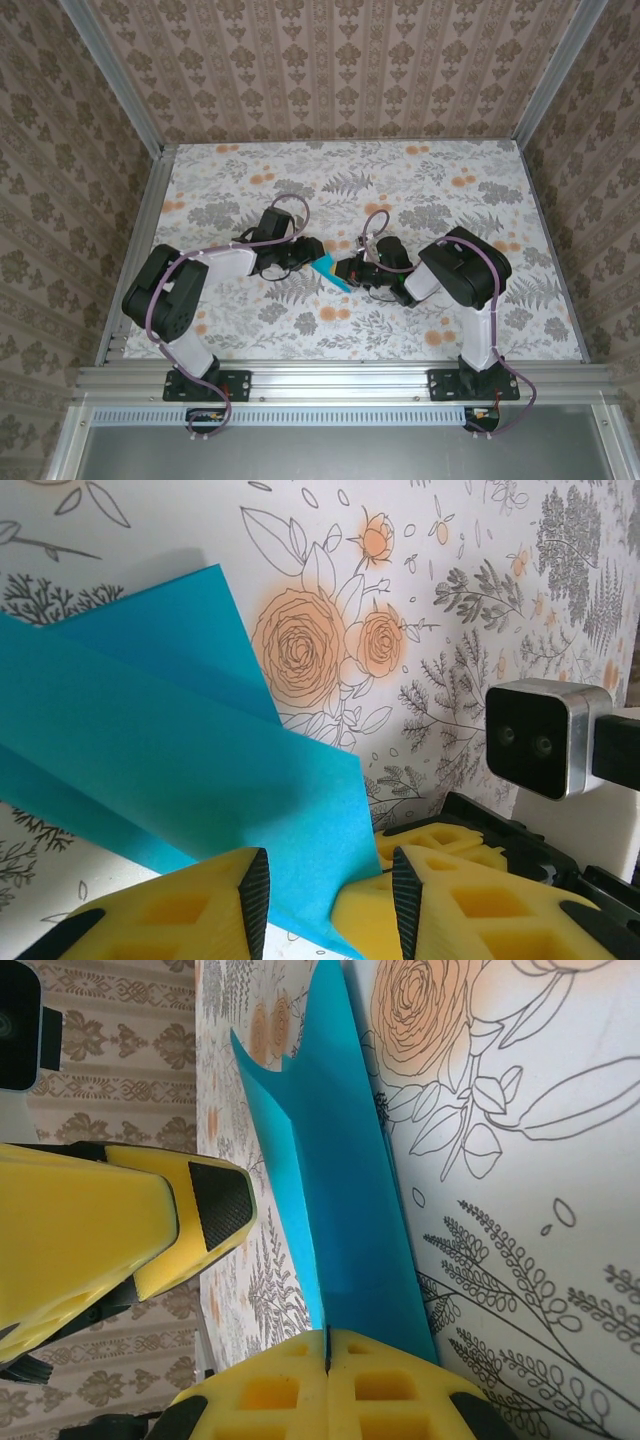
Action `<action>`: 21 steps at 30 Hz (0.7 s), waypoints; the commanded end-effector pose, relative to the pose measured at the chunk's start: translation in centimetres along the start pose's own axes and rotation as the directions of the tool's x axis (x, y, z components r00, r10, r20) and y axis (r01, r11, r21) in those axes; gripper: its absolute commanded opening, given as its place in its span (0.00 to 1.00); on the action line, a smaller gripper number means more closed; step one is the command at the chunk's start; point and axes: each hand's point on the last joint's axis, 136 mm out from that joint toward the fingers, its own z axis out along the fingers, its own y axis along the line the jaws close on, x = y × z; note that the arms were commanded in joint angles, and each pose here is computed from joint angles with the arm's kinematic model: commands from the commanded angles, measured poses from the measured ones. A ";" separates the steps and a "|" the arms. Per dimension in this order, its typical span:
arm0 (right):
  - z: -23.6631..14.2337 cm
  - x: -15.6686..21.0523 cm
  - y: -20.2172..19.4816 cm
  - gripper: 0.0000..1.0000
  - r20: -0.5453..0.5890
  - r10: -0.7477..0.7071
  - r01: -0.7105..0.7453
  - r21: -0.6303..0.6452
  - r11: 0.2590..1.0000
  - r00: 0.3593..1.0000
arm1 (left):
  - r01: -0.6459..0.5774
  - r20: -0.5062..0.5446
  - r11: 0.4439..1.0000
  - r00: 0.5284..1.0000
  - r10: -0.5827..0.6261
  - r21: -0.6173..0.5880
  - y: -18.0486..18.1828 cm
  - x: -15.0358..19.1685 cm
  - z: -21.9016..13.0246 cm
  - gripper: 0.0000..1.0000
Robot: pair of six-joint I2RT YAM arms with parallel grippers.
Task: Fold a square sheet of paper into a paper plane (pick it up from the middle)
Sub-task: Fold the wing for the fifth time at the center of the table.
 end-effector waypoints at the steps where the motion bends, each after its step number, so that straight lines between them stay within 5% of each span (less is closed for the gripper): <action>1: 0.5 0.6 -1.9 0.02 -0.029 0.038 -0.037 0.041 0.998 0.999 | -0.056 0.004 0.998 0.998 0.056 0.041 -1.6 -0.5 0.3 0.40; 21: -0.1 1.4 -3.9 0.02 -0.084 -0.031 0.047 0.187 0.981 0.996 | -0.062 -0.004 0.997 0.998 0.063 0.047 -1.7 -0.5 0.9 0.38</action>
